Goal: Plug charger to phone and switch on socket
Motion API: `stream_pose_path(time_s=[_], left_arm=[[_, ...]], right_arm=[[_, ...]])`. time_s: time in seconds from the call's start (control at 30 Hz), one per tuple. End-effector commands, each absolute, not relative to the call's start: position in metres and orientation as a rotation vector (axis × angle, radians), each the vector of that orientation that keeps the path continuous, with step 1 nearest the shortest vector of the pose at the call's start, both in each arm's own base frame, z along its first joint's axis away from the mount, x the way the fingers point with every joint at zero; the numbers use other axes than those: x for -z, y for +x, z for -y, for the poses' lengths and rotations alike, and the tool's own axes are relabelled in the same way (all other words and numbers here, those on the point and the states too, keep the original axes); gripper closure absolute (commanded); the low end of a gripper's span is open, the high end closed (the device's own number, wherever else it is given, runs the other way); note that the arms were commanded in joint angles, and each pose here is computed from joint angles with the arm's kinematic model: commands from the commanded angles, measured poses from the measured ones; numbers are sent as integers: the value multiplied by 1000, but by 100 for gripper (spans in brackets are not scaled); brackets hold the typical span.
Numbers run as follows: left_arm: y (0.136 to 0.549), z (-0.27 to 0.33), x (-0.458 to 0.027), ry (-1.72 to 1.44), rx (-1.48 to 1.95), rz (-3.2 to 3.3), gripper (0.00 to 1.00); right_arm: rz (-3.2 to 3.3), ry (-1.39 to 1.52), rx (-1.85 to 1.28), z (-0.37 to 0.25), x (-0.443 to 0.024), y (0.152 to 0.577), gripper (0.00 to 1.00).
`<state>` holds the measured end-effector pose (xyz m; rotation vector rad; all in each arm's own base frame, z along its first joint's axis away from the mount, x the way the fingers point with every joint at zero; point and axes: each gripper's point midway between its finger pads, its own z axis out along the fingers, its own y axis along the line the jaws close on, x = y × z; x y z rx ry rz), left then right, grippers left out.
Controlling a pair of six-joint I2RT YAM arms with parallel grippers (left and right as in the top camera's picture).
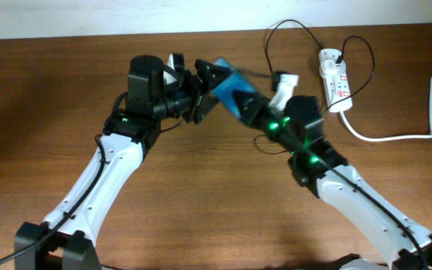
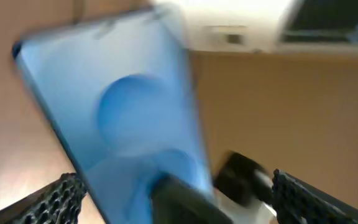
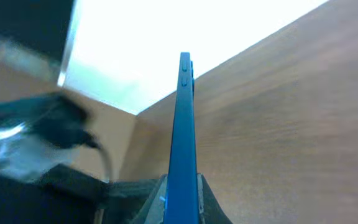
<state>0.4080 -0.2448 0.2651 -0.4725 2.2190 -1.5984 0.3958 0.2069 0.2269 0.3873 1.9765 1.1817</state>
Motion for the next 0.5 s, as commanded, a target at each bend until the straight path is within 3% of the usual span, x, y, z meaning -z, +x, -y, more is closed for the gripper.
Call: stream_pose_path(time_s=[0.0,0.23,0.47], left_arm=[[396,237,-301,-44,1496,-2105,1],[382,187,-246,37,1270,-2302,1],[364,160,-193,-108,1203,-2474,1]], right_arm=[[-2067,718,-1391,-190,-205,391,96],[-2163,881,-1670,-190,-206,372,96],[-2153,834,-1622,-190,-205,375,96]])
